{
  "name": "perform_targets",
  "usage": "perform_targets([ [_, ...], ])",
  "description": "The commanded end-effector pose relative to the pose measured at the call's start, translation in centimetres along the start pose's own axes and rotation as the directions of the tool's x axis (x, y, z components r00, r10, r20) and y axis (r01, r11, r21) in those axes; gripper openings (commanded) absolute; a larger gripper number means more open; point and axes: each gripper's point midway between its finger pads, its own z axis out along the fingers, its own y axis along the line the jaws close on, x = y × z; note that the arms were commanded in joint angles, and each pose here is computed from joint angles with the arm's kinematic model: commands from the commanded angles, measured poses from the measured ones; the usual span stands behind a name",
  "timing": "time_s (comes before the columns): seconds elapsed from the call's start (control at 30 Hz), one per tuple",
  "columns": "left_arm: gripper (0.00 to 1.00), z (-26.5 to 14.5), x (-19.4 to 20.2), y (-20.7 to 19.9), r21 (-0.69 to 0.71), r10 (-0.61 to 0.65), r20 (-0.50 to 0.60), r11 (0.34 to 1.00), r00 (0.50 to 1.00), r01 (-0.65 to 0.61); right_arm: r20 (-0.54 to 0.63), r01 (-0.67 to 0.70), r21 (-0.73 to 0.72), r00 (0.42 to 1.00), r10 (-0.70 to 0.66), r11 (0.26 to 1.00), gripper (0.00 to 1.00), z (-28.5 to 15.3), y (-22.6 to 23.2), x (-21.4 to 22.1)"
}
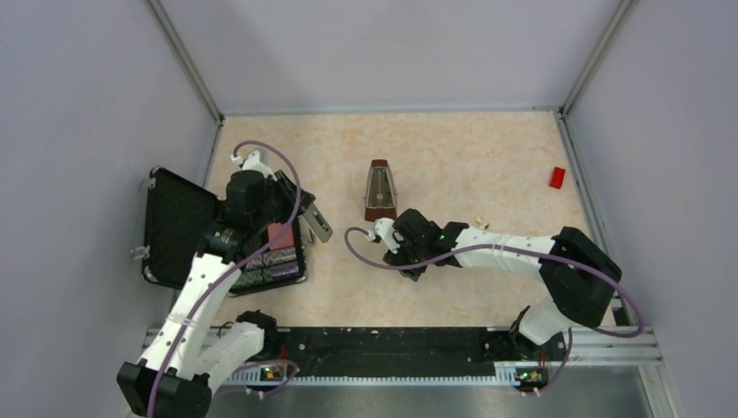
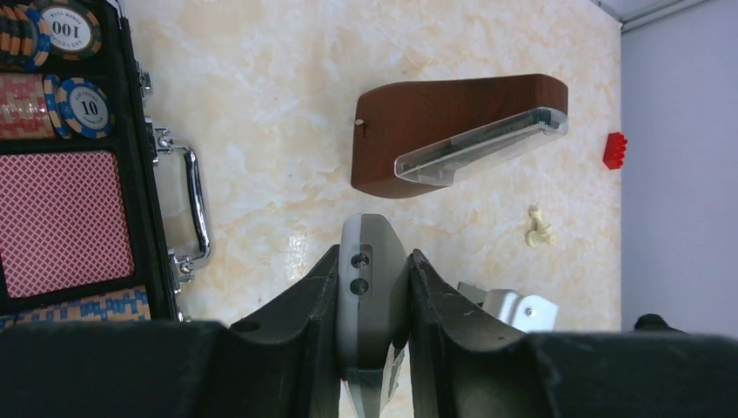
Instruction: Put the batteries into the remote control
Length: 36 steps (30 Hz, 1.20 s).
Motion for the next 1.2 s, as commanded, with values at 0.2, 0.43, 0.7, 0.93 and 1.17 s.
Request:
perform_targets([
  [0.2, 0.00, 0.1, -4.0, -1.1, 0.134, -0.054, 0.066, 0.990, 0.996, 0.045, -0.021, 0.174, -0.019, 0.985, -0.174, 0.985, 0.43, 1.6, -2.0, -2.1],
  [0.43, 0.00, 0.5, -4.8, -0.9, 0.154, -0.069, 0.068, 0.986, 0.995, 0.058, -0.082, 0.190, -0.062, 0.977, -0.194, 0.980, 0.34, 1.9, -2.0, -0.6],
  [0.7, 0.00, 0.8, -4.8, -0.7, 0.162, -0.077, 0.063, 0.985, 0.995, 0.066, -0.116, 0.195, -0.090, 0.972, -0.204, 0.977, 0.25, 2.0, -1.6, 0.8],
  [0.93, 0.00, 0.9, -4.8, -0.8, 0.171, -0.086, 0.059, 0.982, 0.995, 0.075, -0.129, 0.188, -0.113, 0.971, -0.202, 0.976, 0.30, 2.1, -1.1, 1.5],
  [1.17, 0.00, 1.1, -4.1, -0.9, 0.196, -0.102, 0.032, 0.976, 0.994, 0.094, -0.144, 0.143, -0.073, 0.978, -0.152, 0.987, 0.08, 2.4, -1.7, 1.0],
])
